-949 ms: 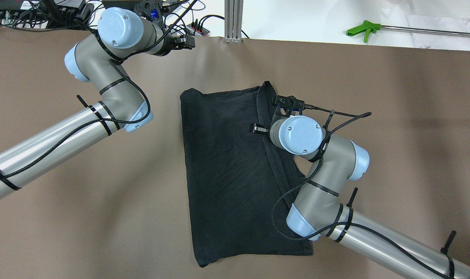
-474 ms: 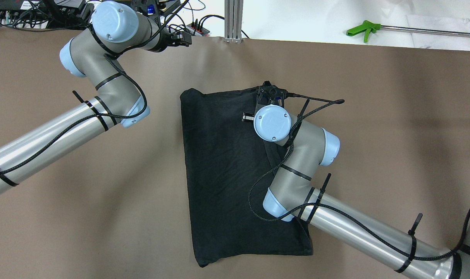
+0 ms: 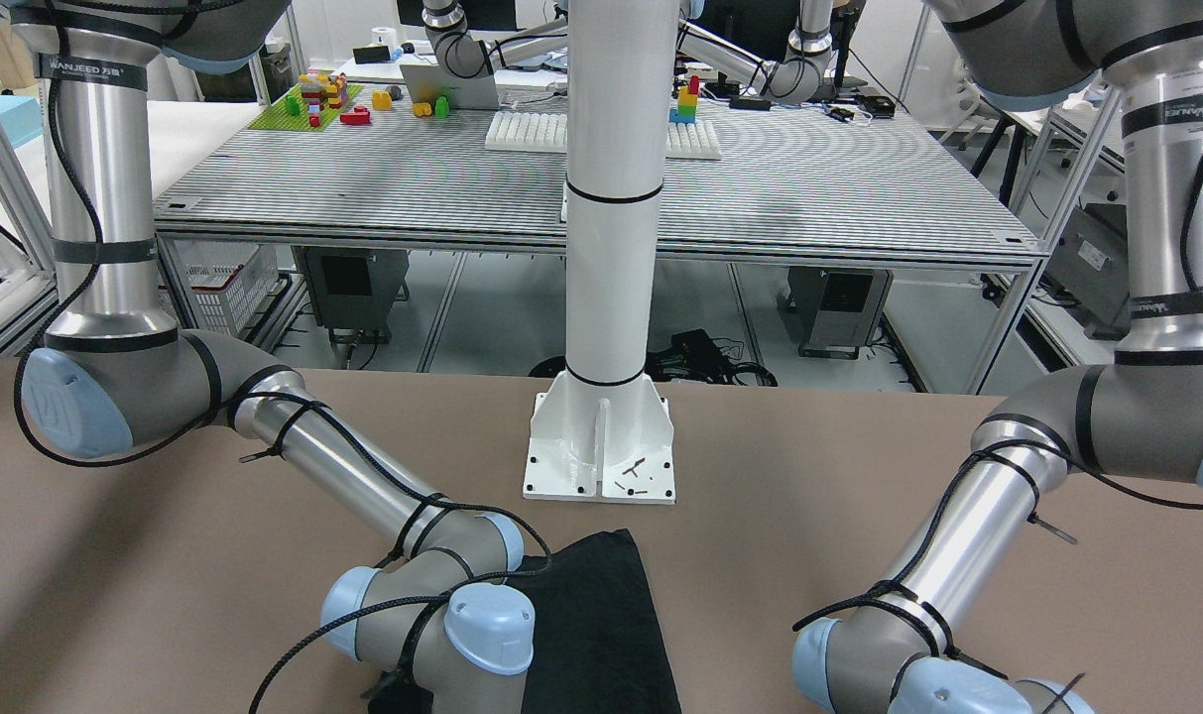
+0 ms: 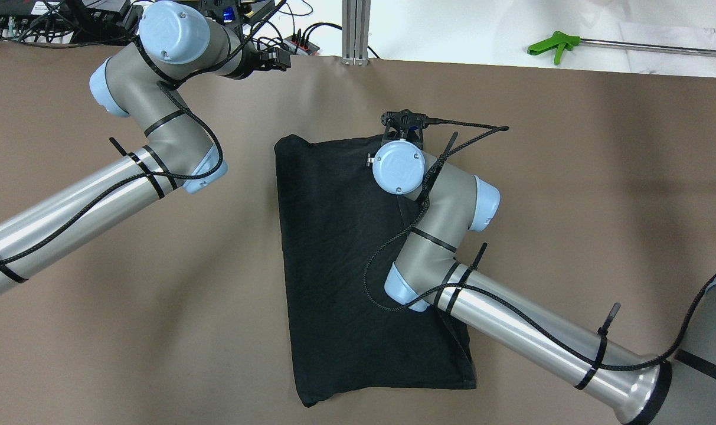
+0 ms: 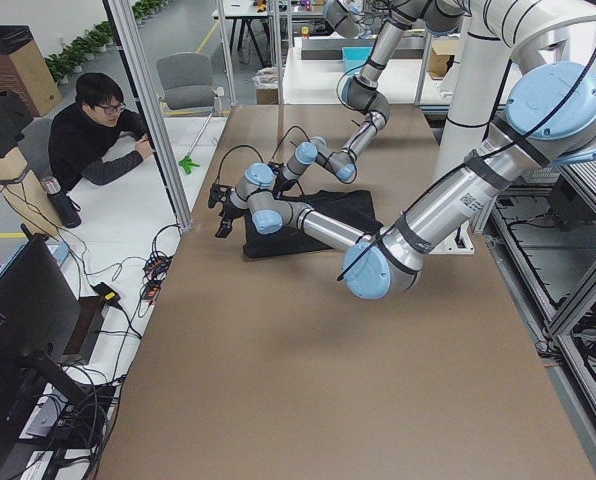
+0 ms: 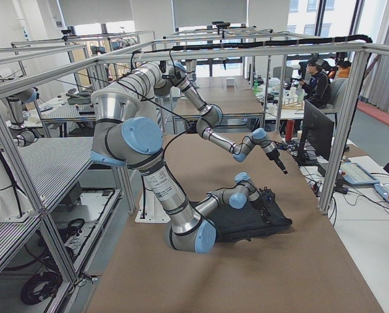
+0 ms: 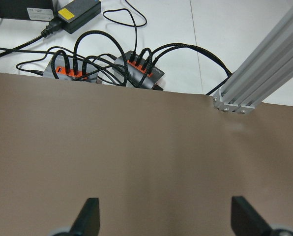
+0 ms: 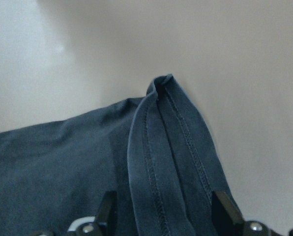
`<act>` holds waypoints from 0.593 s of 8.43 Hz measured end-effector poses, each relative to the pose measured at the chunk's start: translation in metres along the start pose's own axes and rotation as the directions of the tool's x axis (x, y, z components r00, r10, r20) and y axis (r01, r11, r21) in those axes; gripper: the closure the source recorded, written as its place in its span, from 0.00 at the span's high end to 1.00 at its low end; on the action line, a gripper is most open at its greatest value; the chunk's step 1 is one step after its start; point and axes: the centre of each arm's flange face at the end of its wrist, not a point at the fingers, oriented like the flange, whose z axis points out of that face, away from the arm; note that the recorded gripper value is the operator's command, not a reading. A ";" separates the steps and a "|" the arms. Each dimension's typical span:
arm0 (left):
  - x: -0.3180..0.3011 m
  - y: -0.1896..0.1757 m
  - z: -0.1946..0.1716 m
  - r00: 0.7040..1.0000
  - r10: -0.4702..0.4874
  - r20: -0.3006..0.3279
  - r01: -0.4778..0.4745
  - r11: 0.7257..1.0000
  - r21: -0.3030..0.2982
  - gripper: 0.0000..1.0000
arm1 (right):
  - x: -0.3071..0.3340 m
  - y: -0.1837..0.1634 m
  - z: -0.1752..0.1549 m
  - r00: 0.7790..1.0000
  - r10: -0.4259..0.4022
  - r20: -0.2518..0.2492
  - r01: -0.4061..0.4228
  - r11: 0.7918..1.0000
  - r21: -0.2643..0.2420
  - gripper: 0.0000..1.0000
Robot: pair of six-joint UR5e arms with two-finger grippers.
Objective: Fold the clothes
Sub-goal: 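Pinch the far corner of the shirt with the right gripper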
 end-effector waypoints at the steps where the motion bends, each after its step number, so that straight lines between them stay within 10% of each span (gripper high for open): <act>1: -0.001 -0.001 0.000 1.000 0.000 0.002 0.000 1.000 0.001 0.94 | -0.009 -0.005 0.003 1.000 -0.005 -0.010 0.005 1.000 0.009 0.64; 5: -0.007 -0.004 0.002 1.000 0.003 0.008 -0.003 1.000 -0.007 0.94 | -0.012 -0.003 0.016 0.999 -0.031 -0.041 0.031 0.999 0.006 0.45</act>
